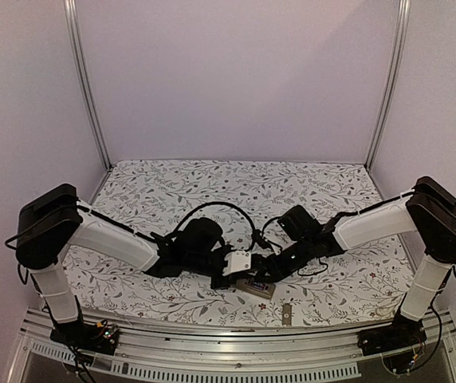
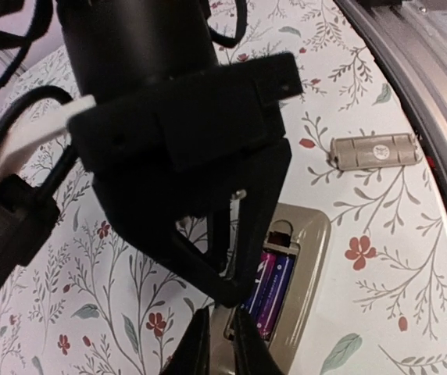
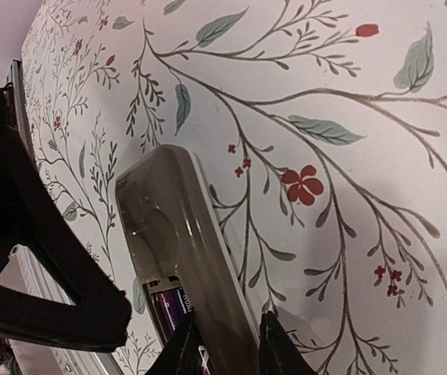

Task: Load the batteries into the remote control
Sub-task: Press the battery in the battery compartment, then pick up the battery cover at the center of the board.

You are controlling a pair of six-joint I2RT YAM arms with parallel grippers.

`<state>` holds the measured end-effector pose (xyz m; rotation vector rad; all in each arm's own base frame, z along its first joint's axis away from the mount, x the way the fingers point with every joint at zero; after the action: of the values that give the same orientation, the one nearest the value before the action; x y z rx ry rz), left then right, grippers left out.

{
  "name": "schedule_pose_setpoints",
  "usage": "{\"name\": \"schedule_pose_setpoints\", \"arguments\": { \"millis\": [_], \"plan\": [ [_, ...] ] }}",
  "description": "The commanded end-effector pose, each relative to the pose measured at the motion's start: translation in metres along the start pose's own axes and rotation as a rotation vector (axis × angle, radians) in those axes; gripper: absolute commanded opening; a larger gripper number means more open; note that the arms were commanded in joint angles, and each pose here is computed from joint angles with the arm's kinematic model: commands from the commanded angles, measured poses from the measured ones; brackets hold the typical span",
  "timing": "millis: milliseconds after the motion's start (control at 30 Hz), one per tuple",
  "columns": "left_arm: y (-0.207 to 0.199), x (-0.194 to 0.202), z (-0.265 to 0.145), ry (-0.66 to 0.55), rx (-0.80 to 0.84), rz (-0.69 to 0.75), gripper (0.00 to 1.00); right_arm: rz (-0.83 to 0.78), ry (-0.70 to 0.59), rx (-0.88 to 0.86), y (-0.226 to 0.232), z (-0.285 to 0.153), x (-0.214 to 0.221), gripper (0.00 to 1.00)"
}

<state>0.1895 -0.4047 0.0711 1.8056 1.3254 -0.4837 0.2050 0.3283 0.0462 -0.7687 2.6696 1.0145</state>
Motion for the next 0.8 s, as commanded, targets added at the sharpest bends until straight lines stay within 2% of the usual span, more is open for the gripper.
{"name": "schedule_pose_setpoints", "arguments": {
  "millis": [0, 100, 167, 200, 300, 333, 500, 667, 767],
  "plan": [
    [0.014, -0.023, -0.020, -0.063, -0.032, -0.021, 0.15, 0.011, 0.018, 0.101, -0.007, -0.013, -0.001, 0.27],
    [0.019, -0.030, -0.032, -0.084, -0.039, -0.024, 0.26, -0.013, -0.049, 0.115, 0.002, -0.030, -0.020, 0.30],
    [0.021, -0.025, -0.037, -0.062, -0.041, -0.039, 0.39, -0.010, -0.094, 0.133, 0.006, -0.045, -0.030, 0.31],
    [0.022, -0.019, -0.039, -0.040, -0.039, -0.050, 0.47, 0.006, -0.110, 0.144, 0.005, -0.051, -0.032, 0.32],
    [0.018, 0.002, -0.042, 0.040, -0.011, -0.073, 0.81, 0.034, -0.158, 0.174, 0.005, -0.073, -0.033, 0.34],
    [0.016, 0.009, -0.042, 0.070, -0.004, -0.066, 0.88, 0.042, -0.165, 0.181, 0.006, -0.079, -0.032, 0.35],
    [0.003, 0.032, -0.036, 0.197, 0.123, -0.076, 0.90, 0.160, -0.147, 0.262, -0.005, -0.093, -0.014, 0.36],
    [-0.003, 0.041, -0.029, 0.207, 0.192, -0.100, 0.90, 0.260, -0.147, 0.261, -0.011, -0.100, 0.011, 0.38],
    [-0.006, 0.044, -0.022, 0.205, 0.212, -0.114, 0.90, 0.282, -0.109, 0.251, -0.015, -0.100, 0.031, 0.35]
  ]
}}
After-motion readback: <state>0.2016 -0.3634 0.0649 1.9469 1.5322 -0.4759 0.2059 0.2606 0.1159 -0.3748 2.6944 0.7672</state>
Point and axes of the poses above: each gripper's point midway between its finger pads, its own z axis out along the fingers, its own y axis along the line the jaws close on, x = y × z, the point moved 3 cm from there along -z, back along the fingers, and after that the axes turned 6 degrees about z, right-handed, at the moved point
